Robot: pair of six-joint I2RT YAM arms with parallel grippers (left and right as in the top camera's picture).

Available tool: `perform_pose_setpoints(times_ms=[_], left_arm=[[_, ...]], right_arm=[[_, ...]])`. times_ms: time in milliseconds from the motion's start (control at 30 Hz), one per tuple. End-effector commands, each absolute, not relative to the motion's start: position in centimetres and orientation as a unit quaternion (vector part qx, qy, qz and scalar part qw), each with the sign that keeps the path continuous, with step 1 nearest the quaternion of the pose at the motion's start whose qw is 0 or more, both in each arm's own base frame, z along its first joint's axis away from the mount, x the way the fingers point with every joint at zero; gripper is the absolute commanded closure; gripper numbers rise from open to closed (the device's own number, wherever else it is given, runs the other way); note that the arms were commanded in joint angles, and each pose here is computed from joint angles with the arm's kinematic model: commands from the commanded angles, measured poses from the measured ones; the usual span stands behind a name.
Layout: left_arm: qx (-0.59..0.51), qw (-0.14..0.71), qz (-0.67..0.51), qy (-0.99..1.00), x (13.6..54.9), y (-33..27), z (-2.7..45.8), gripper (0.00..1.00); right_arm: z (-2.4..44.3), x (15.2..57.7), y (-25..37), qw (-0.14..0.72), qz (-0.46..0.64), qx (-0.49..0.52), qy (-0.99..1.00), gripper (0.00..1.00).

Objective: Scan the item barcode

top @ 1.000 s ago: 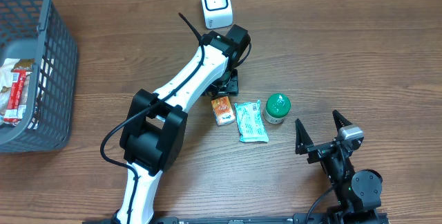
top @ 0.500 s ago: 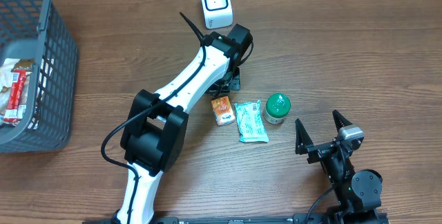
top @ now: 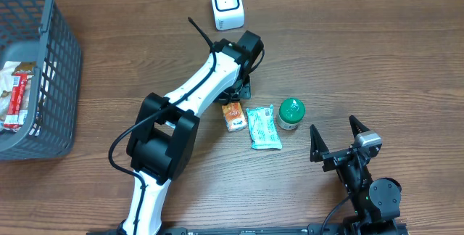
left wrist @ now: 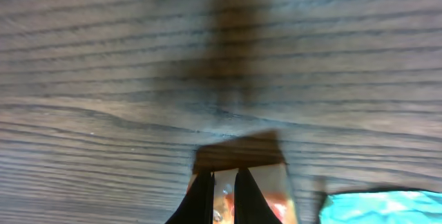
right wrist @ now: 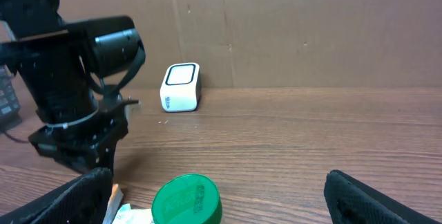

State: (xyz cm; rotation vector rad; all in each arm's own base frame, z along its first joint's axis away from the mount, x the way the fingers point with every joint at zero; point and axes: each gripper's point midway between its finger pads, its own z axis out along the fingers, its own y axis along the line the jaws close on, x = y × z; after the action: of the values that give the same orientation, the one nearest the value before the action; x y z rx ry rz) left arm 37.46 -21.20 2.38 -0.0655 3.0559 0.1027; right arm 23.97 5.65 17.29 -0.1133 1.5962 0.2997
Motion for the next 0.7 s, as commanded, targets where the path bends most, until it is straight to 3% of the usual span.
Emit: perform_pose_setpoints(times_ms=[0, 433, 667], left_arm=[[-0.028, 0.025, 0.034, 0.999, 36.5, -20.9, 1.4, 0.96], [0.014, -0.024, -0.047, 0.999, 34.9, -23.7, 1.4, 0.96], [0.005, -0.008, -0.056, 0.998, 36.6, -23.0, 3.7, 0.96]], right_arm=[[17.1, 24.0, 5.5, 0.689, 0.131, -0.046, 0.712, 0.0], [17.1, 24.0, 5.5, 0.689, 0.131, -0.046, 0.712, 0.0], [17.1, 24.0, 5.5, 0.689, 0.131, -0.046, 0.712, 0.0]])
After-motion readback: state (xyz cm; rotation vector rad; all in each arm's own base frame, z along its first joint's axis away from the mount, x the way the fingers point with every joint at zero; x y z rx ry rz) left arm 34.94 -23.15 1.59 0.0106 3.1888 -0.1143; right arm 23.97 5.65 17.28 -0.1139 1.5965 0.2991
